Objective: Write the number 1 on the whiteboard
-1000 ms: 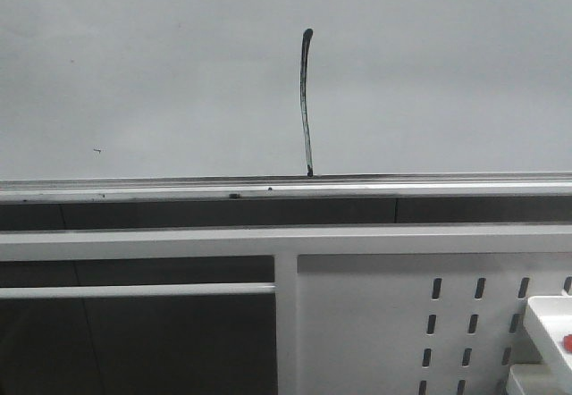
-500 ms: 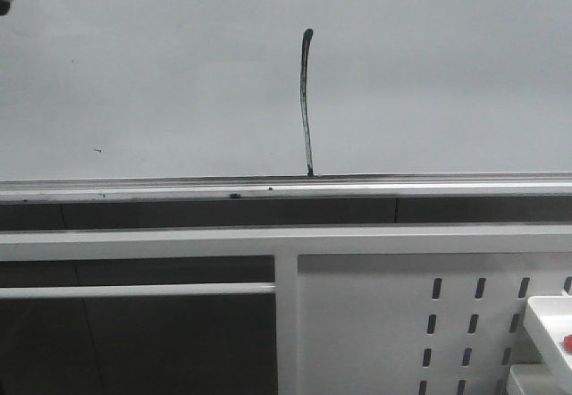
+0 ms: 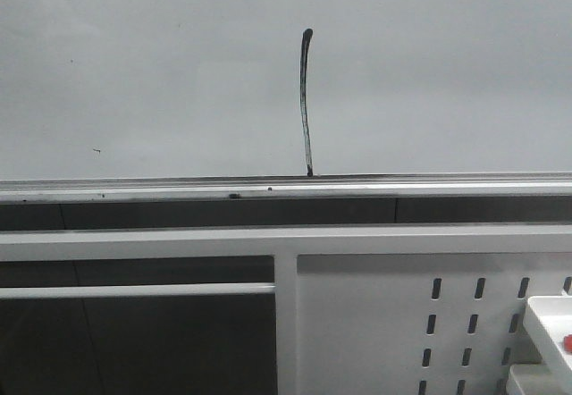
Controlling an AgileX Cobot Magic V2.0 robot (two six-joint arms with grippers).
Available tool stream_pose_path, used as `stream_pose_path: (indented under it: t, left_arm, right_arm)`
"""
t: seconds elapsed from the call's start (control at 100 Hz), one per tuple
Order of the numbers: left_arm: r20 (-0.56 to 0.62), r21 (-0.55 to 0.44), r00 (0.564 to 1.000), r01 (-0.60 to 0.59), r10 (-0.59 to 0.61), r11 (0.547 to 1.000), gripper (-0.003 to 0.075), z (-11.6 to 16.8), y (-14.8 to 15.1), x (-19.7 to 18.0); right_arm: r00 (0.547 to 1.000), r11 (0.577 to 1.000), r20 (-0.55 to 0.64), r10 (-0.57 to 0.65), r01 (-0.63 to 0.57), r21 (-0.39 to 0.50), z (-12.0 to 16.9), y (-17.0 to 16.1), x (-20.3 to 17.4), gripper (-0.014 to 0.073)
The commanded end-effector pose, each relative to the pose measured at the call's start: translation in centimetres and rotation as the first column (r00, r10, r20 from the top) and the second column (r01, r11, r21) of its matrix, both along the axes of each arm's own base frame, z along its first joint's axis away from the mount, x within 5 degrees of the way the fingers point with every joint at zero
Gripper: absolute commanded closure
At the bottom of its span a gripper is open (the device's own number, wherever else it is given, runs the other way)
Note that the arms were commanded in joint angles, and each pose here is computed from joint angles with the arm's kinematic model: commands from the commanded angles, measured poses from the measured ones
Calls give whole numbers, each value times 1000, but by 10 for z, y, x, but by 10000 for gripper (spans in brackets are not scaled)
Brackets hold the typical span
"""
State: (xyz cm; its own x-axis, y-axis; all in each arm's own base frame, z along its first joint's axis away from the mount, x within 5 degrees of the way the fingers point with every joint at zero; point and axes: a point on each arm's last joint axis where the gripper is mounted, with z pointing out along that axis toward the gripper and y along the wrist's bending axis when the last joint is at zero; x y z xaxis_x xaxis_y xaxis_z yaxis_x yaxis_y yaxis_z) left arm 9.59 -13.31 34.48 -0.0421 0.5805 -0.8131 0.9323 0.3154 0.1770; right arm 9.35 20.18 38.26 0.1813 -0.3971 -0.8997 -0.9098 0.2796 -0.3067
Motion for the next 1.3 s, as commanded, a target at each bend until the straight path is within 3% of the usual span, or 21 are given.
stream_pose_path:
  t: [0.0,0.47,0.79,1.06,1.11,1.18,1.29]
  left_arm:
    - [55,-94,998,-23,29,995,498,18,-2,3]
    - [52,-103,998,-25,31,994,504,18,-2,3]
    - [54,-124,998,-32,39,992,734,20,-3,3]
    - [55,-137,998,-36,44,990,740,21,-3,4]
    - [48,-143,998,-36,43,989,740,21,-4,3]
    - [30,-171,998,-41,47,984,740,23,-5,3]
    - [-20,-259,996,-90,88,962,740,18,-7,6]
  right_arm:
    - [998,996,57,-8,3,88,19,-1,0,672]
    - [999,998,51,-5,1,70,18,-2,0,672]
    - [999,998,51,-5,1,70,18,-2,0,672]
    - [999,998,51,-5,1,70,18,-2,0,664]
    - [999,998,51,-5,1,70,18,-2,0,631]
    - [999,998,53,-5,1,69,18,-2,0,517]
    - [998,998,58,-5,1,69,18,-2,0,228]
